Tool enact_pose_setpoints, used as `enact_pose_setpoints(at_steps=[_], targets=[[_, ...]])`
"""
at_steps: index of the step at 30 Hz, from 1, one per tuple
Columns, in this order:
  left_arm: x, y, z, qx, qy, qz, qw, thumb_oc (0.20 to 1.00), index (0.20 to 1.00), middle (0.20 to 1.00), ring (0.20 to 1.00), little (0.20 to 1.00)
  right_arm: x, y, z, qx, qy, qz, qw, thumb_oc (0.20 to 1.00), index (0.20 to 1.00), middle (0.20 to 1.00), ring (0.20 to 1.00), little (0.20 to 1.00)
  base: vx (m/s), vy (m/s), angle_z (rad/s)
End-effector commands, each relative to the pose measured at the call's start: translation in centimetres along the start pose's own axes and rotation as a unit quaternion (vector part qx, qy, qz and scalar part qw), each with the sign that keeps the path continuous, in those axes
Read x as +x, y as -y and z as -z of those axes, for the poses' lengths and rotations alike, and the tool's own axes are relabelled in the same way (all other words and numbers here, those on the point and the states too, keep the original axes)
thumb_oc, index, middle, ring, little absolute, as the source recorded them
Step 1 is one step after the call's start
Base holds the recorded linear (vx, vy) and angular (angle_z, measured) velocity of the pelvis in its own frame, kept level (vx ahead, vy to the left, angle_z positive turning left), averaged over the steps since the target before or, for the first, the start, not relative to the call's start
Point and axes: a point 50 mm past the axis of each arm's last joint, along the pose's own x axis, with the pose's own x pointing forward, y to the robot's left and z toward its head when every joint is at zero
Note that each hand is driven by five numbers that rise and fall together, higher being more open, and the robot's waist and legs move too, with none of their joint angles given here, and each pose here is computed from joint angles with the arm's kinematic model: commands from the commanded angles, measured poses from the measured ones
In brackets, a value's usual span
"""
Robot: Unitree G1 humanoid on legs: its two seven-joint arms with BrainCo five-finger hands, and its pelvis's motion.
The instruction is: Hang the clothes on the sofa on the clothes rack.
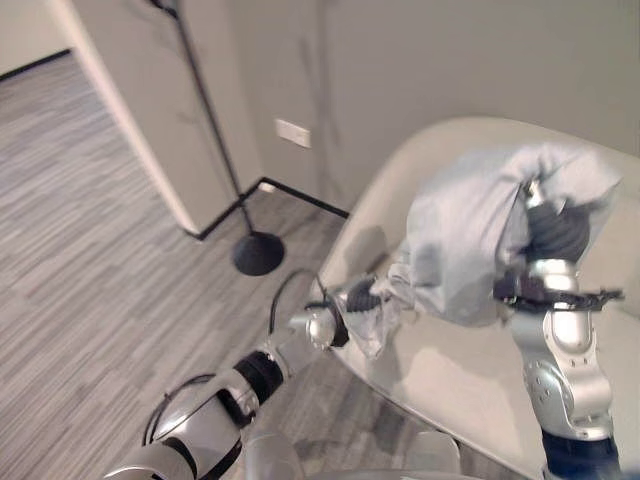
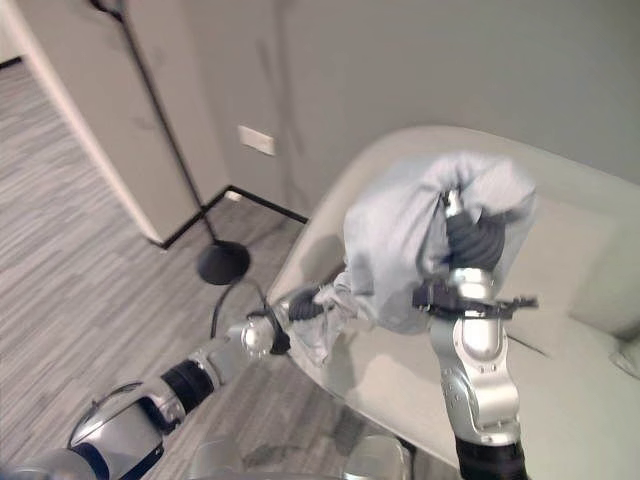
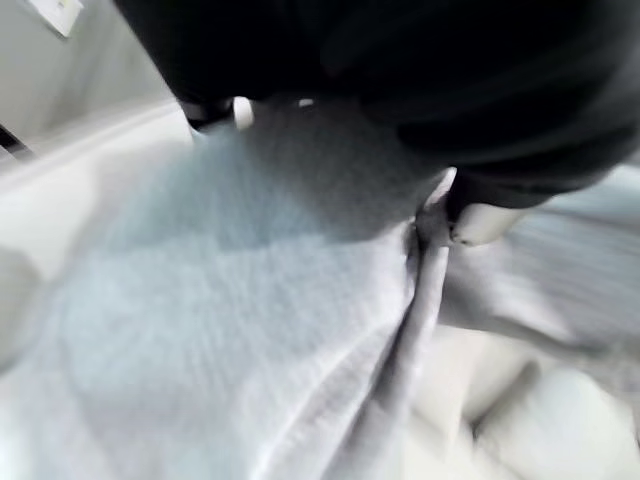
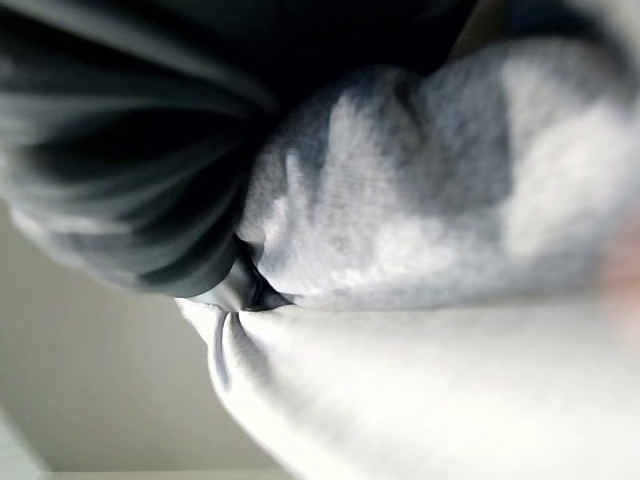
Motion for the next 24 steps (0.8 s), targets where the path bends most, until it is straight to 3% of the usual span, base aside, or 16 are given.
enact_pose_setpoints(at_steps=[1, 5, 12, 17, 24], targets=[[-1.6, -5.2, -1.8, 0.060, 0.077, -0.070, 0.993, 0.200, 0.200, 0.200, 0.200, 0.200, 1.7, -1.4, -5.8, 0.010, 0.156, -0.058, 0.986, 0.200, 0.200, 0.200, 0.200, 0.200, -0.02, 0.523, -0.26], [-3.0, -5.2, -1.0, 0.028, 0.067, -0.091, 0.993, 0.200, 0.200, 0.200, 0.200, 0.200, 0.6, -0.2, -6.9, -0.004, 0.184, -0.039, 0.982, 0.200, 0.200, 0.200, 0.200, 0.200, -0.02, 0.599, 0.66], [-2.5, -6.0, -2.4, 0.036, 0.089, -0.107, 0.990, 0.200, 0.200, 0.200, 0.200, 0.200, 0.6, -0.2, -8.2, -0.027, 0.222, -0.044, 0.974, 0.200, 0.200, 0.200, 0.200, 0.200, 0.21, 0.470, 0.63], [-1.9, -6.9, -2.3, 0.025, 0.079, -0.129, 0.988, 0.200, 0.200, 0.200, 0.200, 0.200, 1.0, -1.4, -7.9, -0.010, 0.216, -0.069, 0.974, 0.200, 0.200, 0.200, 0.200, 0.200, 0.24, 0.292, 0.49], [-1.2, -5.3, -4.0, 0.040, 0.114, -0.091, 0.988, 0.200, 0.200, 0.200, 0.200, 0.200, 0.4, -0.7, -7.3, -0.039, 0.191, -0.069, 0.978, 0.200, 0.200, 0.200, 0.200, 0.200, 0.37, 0.113, 0.21]])
